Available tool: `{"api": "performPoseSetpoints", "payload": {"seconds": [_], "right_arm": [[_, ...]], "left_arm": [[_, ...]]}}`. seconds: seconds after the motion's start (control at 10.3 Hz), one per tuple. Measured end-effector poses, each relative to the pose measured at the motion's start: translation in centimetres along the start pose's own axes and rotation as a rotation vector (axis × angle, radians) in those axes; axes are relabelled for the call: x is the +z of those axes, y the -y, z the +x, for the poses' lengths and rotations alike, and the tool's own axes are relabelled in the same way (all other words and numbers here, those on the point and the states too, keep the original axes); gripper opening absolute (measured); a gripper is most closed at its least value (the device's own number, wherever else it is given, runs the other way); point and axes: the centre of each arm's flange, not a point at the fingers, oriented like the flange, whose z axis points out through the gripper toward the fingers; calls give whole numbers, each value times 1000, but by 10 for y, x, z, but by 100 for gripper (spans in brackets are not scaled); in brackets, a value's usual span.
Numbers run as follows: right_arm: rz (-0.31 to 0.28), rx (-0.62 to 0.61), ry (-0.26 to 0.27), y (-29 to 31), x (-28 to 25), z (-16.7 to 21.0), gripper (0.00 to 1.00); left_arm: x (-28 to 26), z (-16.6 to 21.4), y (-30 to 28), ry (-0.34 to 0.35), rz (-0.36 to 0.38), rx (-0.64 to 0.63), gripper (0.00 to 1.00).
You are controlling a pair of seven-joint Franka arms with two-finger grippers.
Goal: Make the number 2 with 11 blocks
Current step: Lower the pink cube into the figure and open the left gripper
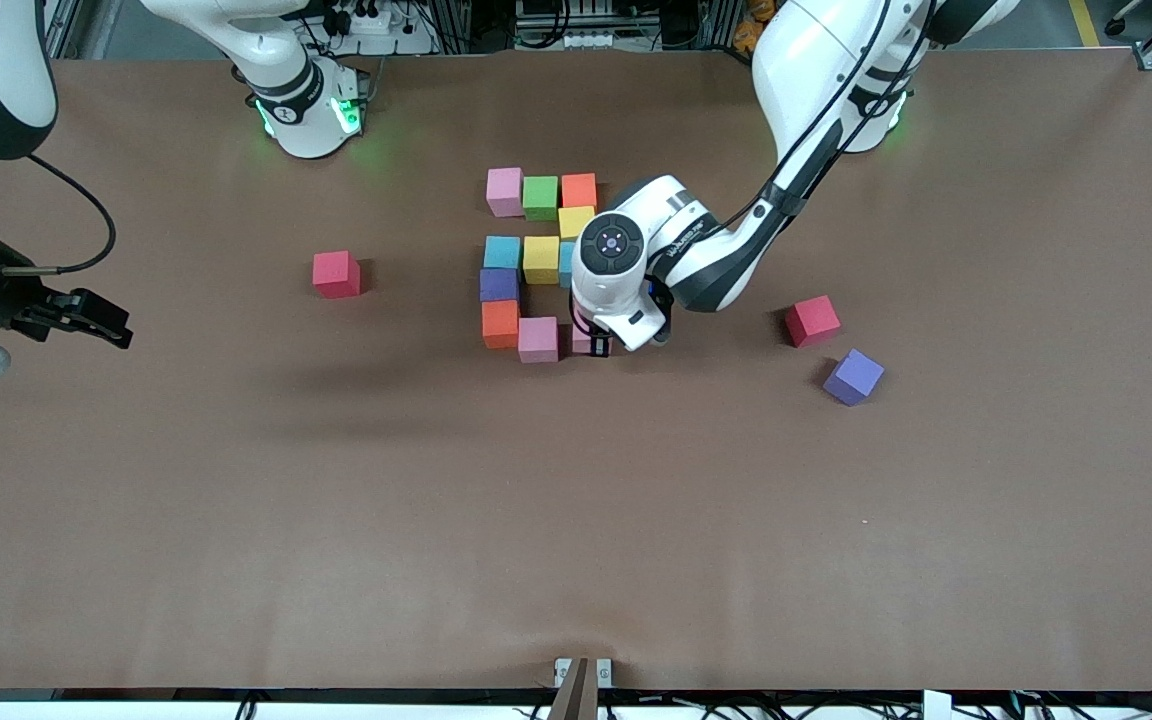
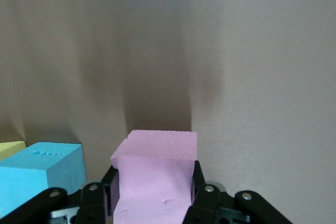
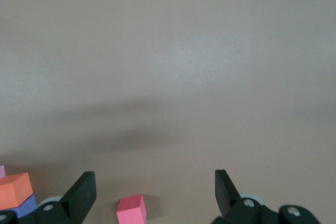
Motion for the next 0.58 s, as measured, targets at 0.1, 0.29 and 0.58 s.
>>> {"api": "performPoseSetpoints", "payload": {"seconds": [0.1,0.29,0.58], "right_arm": [[0,0,0,0,0,0,100],[0,0,0,0,0,0,100],[0,0,1,0,0,0,100]], "left_arm": [[4,0,0,-1,4,-7,55],[9,-5,4,-4,9,-10,55],[15,-12,9,-5,14,-24,55]]}}
